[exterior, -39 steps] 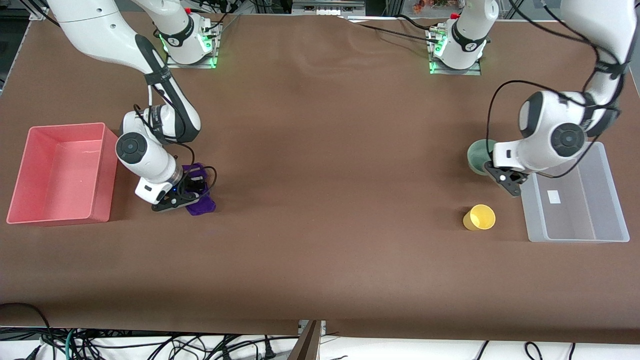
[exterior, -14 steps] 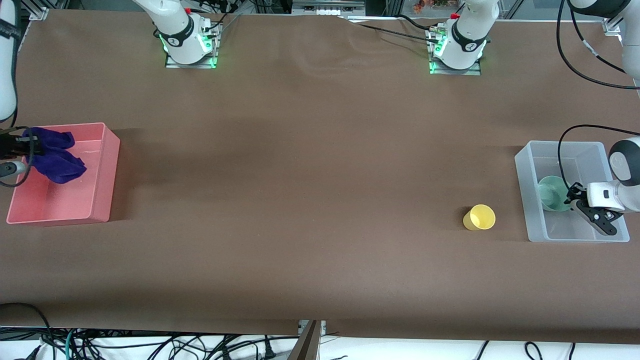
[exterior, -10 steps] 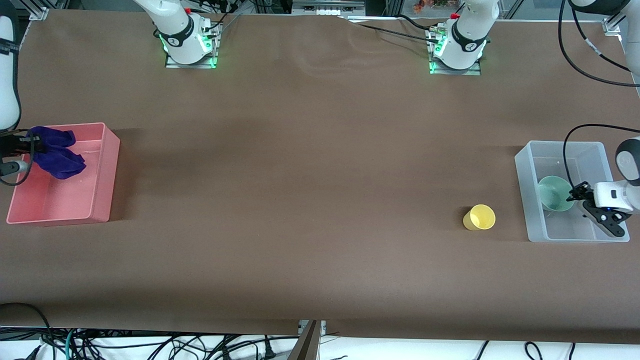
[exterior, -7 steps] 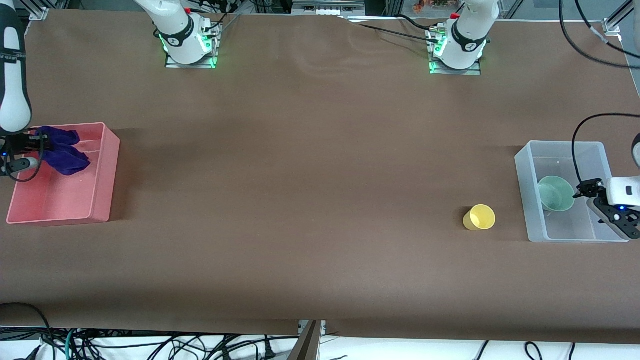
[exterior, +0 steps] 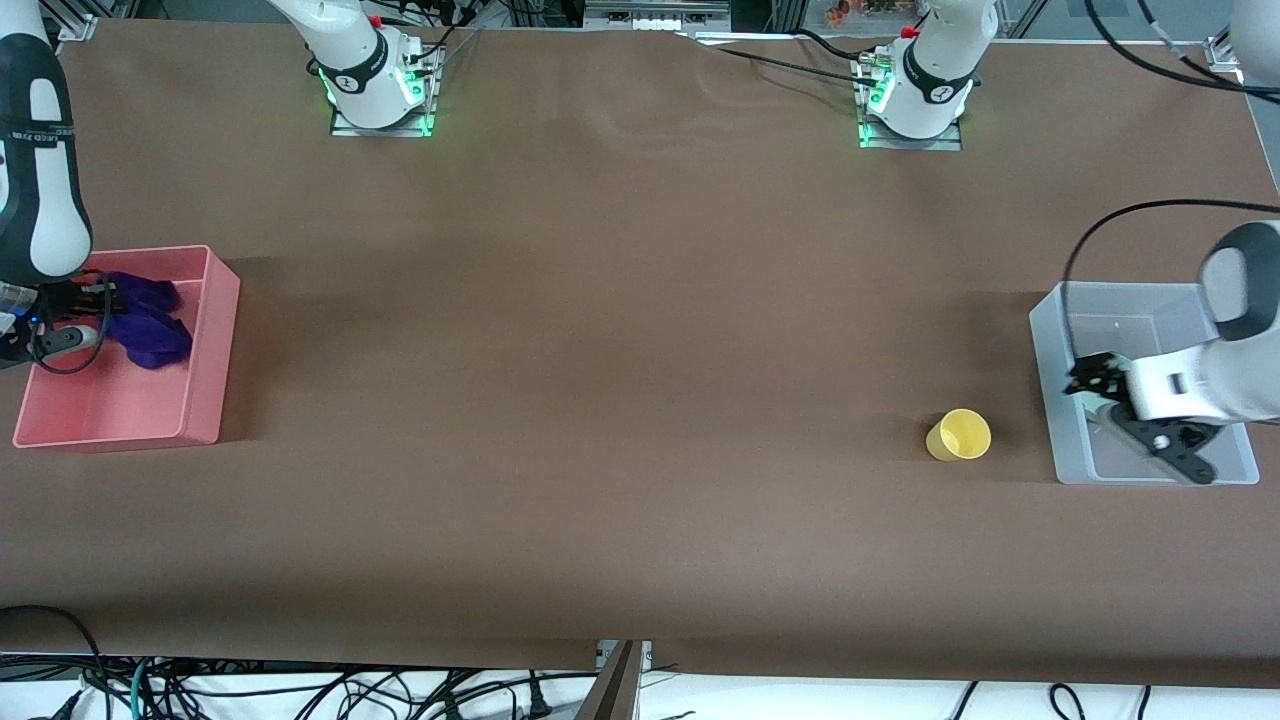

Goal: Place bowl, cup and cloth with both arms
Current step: 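Release the cloth and lift the right gripper while the left gripper reaches the cup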

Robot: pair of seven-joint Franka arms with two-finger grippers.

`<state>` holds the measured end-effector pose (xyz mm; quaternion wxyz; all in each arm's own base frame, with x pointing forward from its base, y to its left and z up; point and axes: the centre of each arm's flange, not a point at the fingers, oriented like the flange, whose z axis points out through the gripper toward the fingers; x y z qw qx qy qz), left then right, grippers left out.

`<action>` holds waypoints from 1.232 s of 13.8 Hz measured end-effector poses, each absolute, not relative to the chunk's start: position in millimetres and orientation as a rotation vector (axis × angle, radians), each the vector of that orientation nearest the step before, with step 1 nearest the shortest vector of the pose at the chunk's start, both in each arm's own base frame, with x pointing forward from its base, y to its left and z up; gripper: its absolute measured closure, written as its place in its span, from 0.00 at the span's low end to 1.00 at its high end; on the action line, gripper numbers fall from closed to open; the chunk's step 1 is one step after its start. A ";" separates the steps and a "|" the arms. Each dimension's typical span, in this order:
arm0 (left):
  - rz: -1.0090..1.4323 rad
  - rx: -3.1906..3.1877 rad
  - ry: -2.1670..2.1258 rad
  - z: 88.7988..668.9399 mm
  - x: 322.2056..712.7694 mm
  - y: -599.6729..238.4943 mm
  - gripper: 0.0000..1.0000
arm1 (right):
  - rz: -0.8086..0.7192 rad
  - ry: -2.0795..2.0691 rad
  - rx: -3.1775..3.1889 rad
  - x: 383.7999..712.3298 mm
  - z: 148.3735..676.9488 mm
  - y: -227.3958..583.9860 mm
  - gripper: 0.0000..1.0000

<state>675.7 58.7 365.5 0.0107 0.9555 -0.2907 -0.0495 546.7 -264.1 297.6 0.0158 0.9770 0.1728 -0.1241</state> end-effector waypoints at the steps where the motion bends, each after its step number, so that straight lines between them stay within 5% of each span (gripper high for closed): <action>1: -0.156 3.006 -0.820 355.9 678.6 36.2 0.00 | -0.378 0.532 3.043 547.5 298.0 -264.0 0.57; 7: -0.080 3.015 -0.556 254.2 694.8 30.6 0.00 | -0.229 0.496 3.109 580.6 385.5 -250.3 0.00; 13: -0.096 3.020 -0.471 224.8 690.5 29.4 0.05 | -0.136 0.419 3.149 596.9 481.2 -164.7 0.00; 17: -0.114 3.018 -0.424 210.9 687.8 31.4 0.46 | -0.131 0.338 3.131 590.6 528.6 -78.5 0.00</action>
